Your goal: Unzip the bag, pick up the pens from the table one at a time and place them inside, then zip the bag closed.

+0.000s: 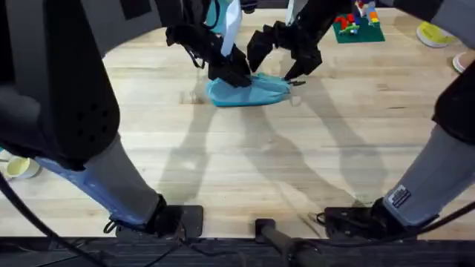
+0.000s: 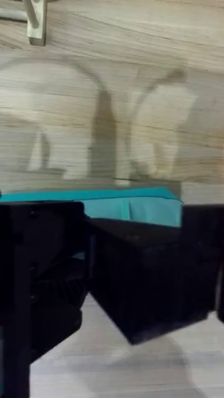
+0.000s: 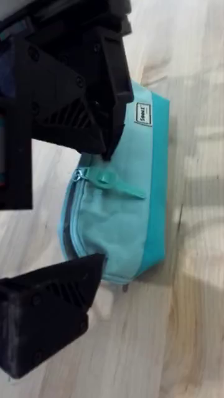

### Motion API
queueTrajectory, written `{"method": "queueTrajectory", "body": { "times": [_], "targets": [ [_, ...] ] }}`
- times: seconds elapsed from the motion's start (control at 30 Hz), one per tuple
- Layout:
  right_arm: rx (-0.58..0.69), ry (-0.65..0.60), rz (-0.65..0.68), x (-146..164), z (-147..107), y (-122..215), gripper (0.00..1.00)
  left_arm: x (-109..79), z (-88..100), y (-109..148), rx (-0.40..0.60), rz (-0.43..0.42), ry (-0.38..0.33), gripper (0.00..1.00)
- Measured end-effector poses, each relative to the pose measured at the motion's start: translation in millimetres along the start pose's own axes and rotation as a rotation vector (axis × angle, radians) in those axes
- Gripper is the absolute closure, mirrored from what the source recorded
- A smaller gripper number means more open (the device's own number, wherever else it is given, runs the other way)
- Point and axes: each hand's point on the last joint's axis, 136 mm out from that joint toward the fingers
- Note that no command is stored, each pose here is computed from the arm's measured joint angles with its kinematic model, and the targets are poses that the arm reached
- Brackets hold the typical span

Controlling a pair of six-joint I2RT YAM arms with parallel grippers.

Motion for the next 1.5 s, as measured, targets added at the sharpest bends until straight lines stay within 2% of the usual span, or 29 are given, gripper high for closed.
{"method": "queueTrajectory", "body": {
  "times": [0.17, 0.27, 0.6, 0.83, 0.9, 0.97, 1.0, 1.5],
  "targets": [
    [0.017, 0.014, -0.018, 2, -5, -8, 0.057, 0.0, 0.0, 0, 0.0, 0.0, 0.0, 0.959],
    [0.017, 0.02, -0.031, 2, -6, -11, 0.098, -0.2, 0.1, 0, -0.001, -0.001, 0.001, 0.959],
    [0.019, 0.02, -0.06, -3, -5, -16, 0.344, -0.2, 0.0, 0, 0.0, -0.001, 0.013, 0.959],
    [0.019, 0.02, -0.065, -4, -5, -17, 0.61, -0.9, -1.2, 0, 0.005, -0.003, 0.017, 0.959],
    [0.023, 0.018, -0.063, -4, -6, -17, 0.744, -1.1, -1.4, 0, 0.006, -0.003, 0.017, 0.959],
    [0.032, 0.013, -0.061, -4, -7, -18, 0.93, -1.5, -2.2, 0, 0.009, -0.005, 0.019, 0.959],
    [0.039, 0.011, -0.06, -4, -9, -18, 0.956, -2.0, -2.7, 0, 0.011, -0.006, 0.022, 0.959],
    [0.064, 0.0, -0.053, -5, -12, -20, 0.969, -2.6, -3.6, 0, 0.014, -0.008, 0.023, 0.959]
  ]
}}
Point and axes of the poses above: each hand's point on the last joint's axis, 136 mm out from that joint toward the fingers, its own y axis back along the fingers, its own x axis along the line the jaws close on, z = x × y, and after that the axes turned 6 degrees about -y, right-handed
